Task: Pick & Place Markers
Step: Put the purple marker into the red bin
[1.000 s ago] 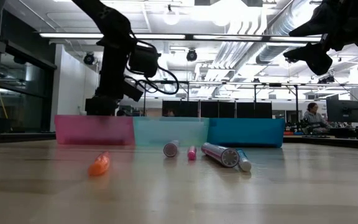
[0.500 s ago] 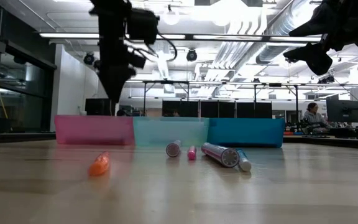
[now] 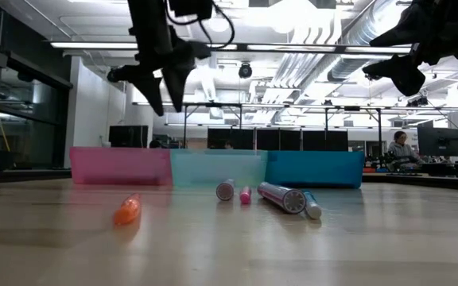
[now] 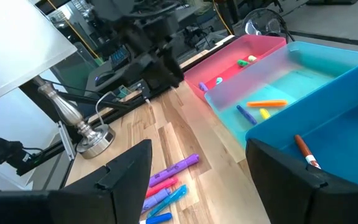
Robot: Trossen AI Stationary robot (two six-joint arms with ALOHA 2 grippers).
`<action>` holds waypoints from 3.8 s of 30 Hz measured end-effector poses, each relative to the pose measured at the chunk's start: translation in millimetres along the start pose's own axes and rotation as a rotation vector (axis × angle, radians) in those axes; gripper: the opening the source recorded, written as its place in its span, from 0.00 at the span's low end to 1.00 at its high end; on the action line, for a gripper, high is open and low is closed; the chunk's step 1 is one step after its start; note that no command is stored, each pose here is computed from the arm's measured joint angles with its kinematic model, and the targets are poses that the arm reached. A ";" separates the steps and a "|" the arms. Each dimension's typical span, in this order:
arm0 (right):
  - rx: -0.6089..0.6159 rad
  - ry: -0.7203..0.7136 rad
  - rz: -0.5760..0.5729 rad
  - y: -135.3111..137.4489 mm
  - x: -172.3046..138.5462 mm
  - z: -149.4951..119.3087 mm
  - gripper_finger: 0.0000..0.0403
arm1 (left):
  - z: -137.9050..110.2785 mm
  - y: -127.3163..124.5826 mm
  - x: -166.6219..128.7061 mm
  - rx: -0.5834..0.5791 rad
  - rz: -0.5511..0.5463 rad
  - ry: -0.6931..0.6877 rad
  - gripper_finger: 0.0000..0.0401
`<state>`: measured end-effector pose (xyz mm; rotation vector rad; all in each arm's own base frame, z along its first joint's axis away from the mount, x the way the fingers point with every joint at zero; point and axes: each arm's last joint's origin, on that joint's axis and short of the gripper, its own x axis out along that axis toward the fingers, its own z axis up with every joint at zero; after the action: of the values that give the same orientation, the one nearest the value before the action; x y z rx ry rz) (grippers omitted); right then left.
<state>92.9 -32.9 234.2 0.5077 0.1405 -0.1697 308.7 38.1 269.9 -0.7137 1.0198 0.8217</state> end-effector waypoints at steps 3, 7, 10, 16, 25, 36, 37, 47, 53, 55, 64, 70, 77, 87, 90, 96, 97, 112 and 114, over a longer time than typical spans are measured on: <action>0.000 0.000 0.000 0.0 0.0 0.0 0.62 | -9.1 -13.1 8.2 -0.050 -0.027 0.031 0.48; 0.000 0.000 0.000 0.0 0.0 0.0 0.62 | -17.6 -32.4 16.7 -0.094 -0.057 0.082 0.48; 0.000 0.000 0.000 0.0 0.0 0.0 0.62 | -20.1 -49.3 22.6 -0.103 -0.073 0.117 0.48; 0.000 -0.001 0.000 0.0 -0.1 0.1 0.62 | -20.9 -78.1 31.3 -0.122 -0.085 0.152 0.48; 0.000 -0.002 0.000 0.1 -0.1 0.3 0.62 | -22.0 -111.9 44.9 -0.124 -0.076 0.197 0.48; 0.000 0.000 -0.001 0.1 -0.1 0.1 0.62 | -23.4 -130.3 66.6 -0.165 -0.057 0.230 0.48; 0.000 -0.002 0.000 0.1 -0.1 0.3 0.62 | -23.3 -130.4 66.0 -0.165 -0.059 0.232 0.48; 0.000 -0.001 0.000 0.1 -0.1 0.2 0.62 | -23.1 -126.4 64.9 -0.191 -0.013 0.224 0.48; 0.000 -0.001 0.000 0.1 -0.1 0.2 0.62 | -26.7 -127.6 75.8 -0.201 0.007 0.258 0.48; 0.000 -0.001 0.000 0.1 -0.1 0.2 0.62 | -26.6 -128.7 78.0 -0.202 0.006 0.257 0.48; 0.000 -0.001 0.000 0.1 -0.1 0.2 0.62 | -32.5 -129.0 97.0 -0.195 0.050 0.283 0.48; 0.000 -0.001 -0.001 0.1 -0.1 0.2 0.62 | -34.6 -130.4 103.9 -0.196 0.050 0.305 0.48; 0.000 -0.001 0.000 0.1 -0.1 0.2 0.62 | -33.3 -131.7 103.0 -0.198 0.036 0.292 0.48; 0.000 -0.001 0.000 0.1 -0.1 0.2 0.62 | -39.1 -125.0 111.3 -0.192 0.077 0.299 0.48; 0.000 -0.001 0.000 0.1 -0.1 0.2 0.62 | -41.7 -122.2 114.7 -0.196 0.092 0.306 0.48; 0.000 -0.001 0.000 0.1 0.0 0.1 0.62 | -42.3 -122.5 115.2 -0.197 0.086 0.315 0.48; 0.000 -0.001 0.000 0.0 -0.1 0.1 0.62 | -42.3 -122.5 115.2 -0.196 0.086 0.316 0.48; 0.000 -0.001 0.000 0.0 0.0 0.0 0.62 | -50.6 -126.0 132.4 -0.189 0.096 0.357 0.48; 0.000 0.000 0.000 0.0 0.0 0.0 0.62 | -51.0 -126.4 132.8 -0.190 0.090 0.366 0.48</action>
<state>92.9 -32.9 234.3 0.5077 0.1403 -0.1701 432.4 -35.4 145.3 -1.0118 1.3203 0.8932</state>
